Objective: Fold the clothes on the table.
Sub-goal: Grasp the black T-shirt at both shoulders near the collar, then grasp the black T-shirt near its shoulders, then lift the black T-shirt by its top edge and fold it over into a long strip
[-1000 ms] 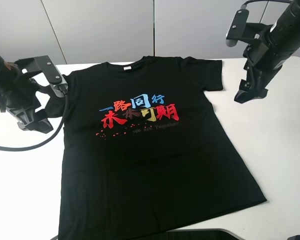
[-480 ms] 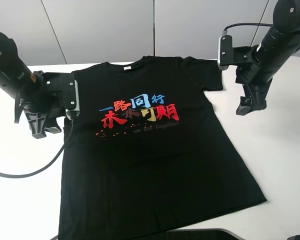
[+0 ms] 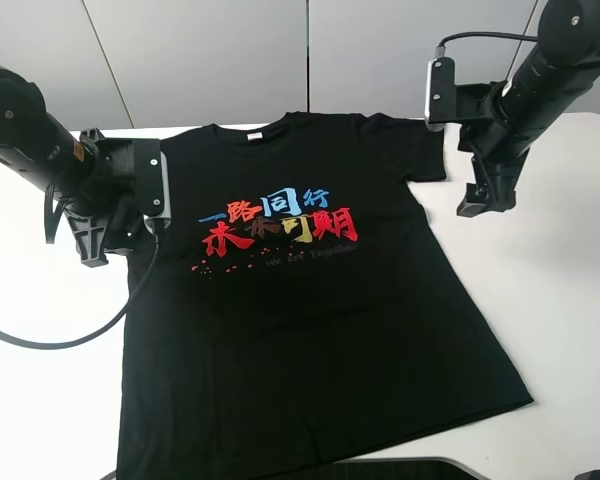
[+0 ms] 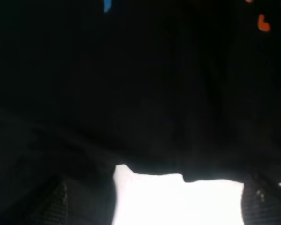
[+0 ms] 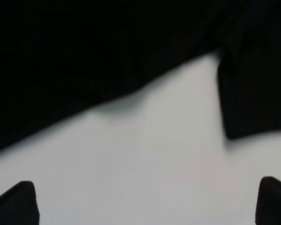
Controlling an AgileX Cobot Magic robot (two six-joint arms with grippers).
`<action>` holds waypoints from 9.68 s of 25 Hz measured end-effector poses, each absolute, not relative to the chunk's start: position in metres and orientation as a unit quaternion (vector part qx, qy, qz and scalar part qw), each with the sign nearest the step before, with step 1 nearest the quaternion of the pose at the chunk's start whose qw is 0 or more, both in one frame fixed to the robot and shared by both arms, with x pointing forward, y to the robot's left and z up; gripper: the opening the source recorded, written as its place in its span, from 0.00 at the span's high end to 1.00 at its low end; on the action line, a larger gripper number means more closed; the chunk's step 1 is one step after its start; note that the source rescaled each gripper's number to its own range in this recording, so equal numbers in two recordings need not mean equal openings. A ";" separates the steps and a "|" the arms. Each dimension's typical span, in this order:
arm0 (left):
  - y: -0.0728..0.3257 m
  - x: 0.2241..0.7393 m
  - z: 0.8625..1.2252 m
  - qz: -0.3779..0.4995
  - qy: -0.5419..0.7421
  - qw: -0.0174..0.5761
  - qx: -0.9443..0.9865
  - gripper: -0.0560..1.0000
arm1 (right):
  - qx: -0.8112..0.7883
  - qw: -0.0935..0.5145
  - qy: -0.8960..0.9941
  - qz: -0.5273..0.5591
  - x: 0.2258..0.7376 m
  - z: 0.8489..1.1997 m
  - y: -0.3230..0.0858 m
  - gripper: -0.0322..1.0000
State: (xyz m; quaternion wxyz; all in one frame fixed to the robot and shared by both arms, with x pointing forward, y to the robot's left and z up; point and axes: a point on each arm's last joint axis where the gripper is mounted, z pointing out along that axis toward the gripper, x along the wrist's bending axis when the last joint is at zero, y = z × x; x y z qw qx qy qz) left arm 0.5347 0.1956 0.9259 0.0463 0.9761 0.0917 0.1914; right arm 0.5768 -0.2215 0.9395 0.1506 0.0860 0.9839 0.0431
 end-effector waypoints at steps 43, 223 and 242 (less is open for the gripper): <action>0.194 0.540 0.872 0.127 0.085 0.009 0.988 0.00 | -0.035 0.184 0.982 0.028 0.584 0.890 -0.171 0.02; 0.196 0.487 1.044 0.144 0.222 -0.053 0.963 0.92 | 0.217 -0.004 0.964 0.155 0.487 1.034 -0.177 0.96; 0.196 0.473 1.023 0.057 0.193 -0.072 0.977 0.92 | 0.208 -0.097 0.956 0.184 0.459 0.996 -0.174 0.96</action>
